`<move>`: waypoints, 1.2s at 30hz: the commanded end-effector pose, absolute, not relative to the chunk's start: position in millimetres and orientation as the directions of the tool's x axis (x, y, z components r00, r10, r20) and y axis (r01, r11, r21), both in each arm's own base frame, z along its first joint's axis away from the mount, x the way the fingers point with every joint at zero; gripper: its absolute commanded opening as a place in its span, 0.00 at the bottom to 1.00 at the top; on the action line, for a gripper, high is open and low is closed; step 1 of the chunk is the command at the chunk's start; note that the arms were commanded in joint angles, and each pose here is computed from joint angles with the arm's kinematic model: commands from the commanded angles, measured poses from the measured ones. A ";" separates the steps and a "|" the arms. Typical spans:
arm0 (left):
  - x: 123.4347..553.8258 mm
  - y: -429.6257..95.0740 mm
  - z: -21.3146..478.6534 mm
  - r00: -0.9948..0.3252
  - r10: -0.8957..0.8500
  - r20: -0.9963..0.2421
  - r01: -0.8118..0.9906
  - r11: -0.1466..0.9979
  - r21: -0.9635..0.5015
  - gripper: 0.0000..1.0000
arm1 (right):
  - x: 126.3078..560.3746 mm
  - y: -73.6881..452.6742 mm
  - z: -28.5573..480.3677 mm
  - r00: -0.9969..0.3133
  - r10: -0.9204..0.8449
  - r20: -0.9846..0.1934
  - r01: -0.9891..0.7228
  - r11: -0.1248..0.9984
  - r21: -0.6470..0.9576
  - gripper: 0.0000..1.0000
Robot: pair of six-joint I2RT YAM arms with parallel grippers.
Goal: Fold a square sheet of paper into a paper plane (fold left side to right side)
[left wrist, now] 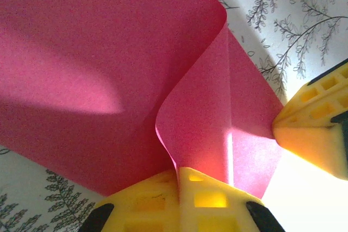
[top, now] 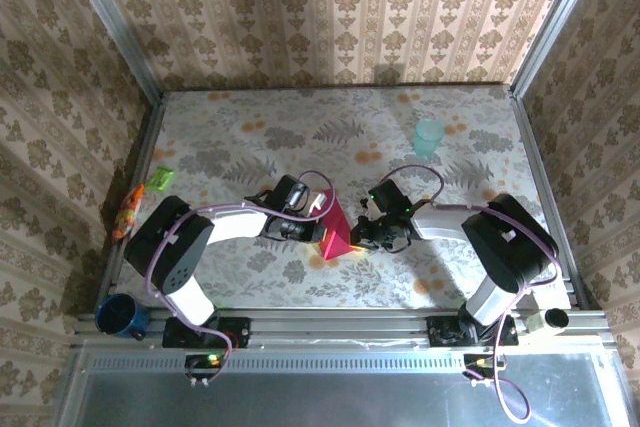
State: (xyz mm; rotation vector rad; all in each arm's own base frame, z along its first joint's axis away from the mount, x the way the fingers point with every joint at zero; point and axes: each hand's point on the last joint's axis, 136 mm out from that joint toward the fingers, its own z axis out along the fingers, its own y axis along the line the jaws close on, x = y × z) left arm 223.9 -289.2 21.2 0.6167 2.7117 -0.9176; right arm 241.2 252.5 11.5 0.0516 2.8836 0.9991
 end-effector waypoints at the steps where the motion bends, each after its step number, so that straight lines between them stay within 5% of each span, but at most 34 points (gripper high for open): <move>1: 220.6 -278.5 5.4 -0.895 0.335 -0.294 0.443 0.743 -0.502 0.00 | 216.9 229.5 -22.7 -0.997 0.069 0.027 0.073 0.865 0.497 0.00; 20: 213.9 -272.6 -8.2 -0.890 0.370 -0.266 0.454 0.762 -0.461 0.00 | 260.2 287.2 51.8 -0.990 0.101 -0.098 -0.006 0.662 0.749 0.00; 36: 214.0 -274.9 -7.1 -0.886 0.378 -0.267 0.462 0.758 -0.460 0.00 | 274.3 314.3 32.4 -0.993 0.084 -0.087 -0.006 0.681 0.732 0.00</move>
